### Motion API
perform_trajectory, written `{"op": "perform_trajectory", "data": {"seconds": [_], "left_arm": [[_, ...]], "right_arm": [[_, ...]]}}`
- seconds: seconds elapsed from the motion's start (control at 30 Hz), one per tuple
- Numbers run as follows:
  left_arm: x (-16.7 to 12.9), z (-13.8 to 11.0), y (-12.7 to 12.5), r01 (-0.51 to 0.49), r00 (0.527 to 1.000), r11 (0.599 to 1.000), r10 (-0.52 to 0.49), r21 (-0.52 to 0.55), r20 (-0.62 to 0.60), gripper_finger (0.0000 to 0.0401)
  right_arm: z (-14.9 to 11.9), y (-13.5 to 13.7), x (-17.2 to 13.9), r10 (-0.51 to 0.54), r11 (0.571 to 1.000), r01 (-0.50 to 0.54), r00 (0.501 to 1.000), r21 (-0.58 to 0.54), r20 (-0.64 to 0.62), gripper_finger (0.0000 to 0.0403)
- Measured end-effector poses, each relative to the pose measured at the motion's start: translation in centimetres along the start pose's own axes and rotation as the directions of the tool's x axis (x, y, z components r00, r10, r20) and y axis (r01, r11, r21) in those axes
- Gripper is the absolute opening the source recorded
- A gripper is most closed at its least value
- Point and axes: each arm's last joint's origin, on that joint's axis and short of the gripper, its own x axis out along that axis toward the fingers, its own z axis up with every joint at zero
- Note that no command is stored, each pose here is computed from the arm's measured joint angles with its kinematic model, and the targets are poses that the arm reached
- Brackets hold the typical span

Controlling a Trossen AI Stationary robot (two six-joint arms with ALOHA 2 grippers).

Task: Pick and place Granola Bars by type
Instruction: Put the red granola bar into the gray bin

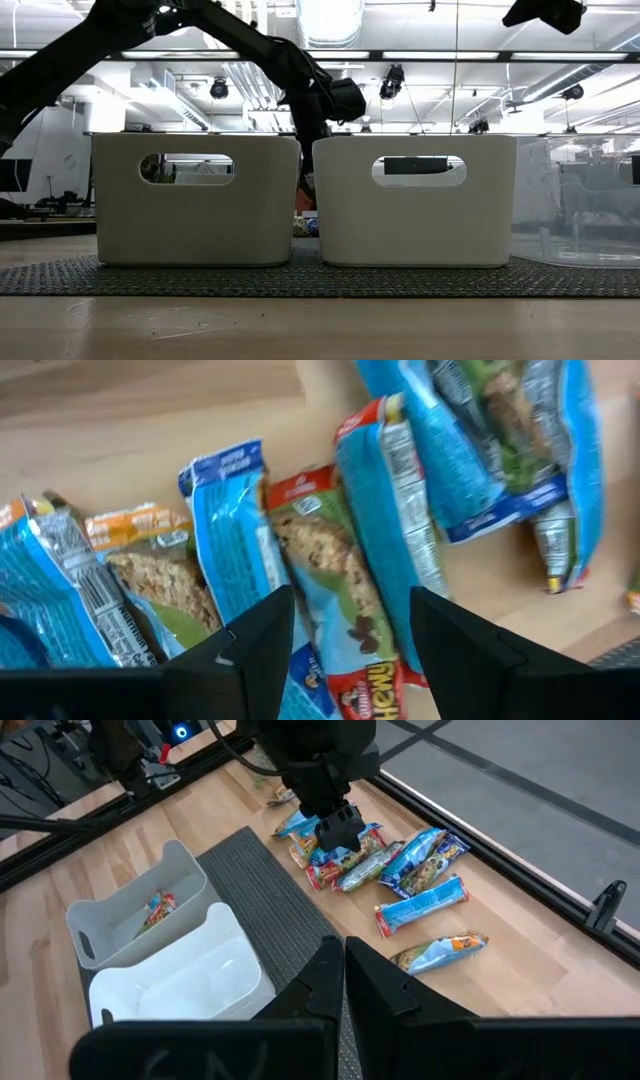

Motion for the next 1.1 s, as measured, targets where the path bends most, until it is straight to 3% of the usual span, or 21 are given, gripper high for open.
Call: {"op": "perform_trajectory", "data": {"seconds": [0.23,0.6,1.1], "left_arm": [[0.5,-0.4,0.2,0.006,1.000,1.000,-0.007,-0.021,-0.019,0.0181],[0.5,0.1,-0.5,0.101,0.995,0.994,-0.101,-0.033,0.004,0.0181],[-3.3,3.5,-1.2,0.161,0.984,0.987,-0.161,0.002,0.078,0.0181]], "right_arm": [[0.0,0.0,0.0,0.000,1.000,0.000,1.000,0.005,0.000,0.0008],[0.0,0.0,0.0,-0.003,1.000,0.002,1.000,0.005,0.001,0.0008],[0.0,0.0,0.0,-0.006,1.000,0.006,1.000,0.005,0.004,0.0008]]}}
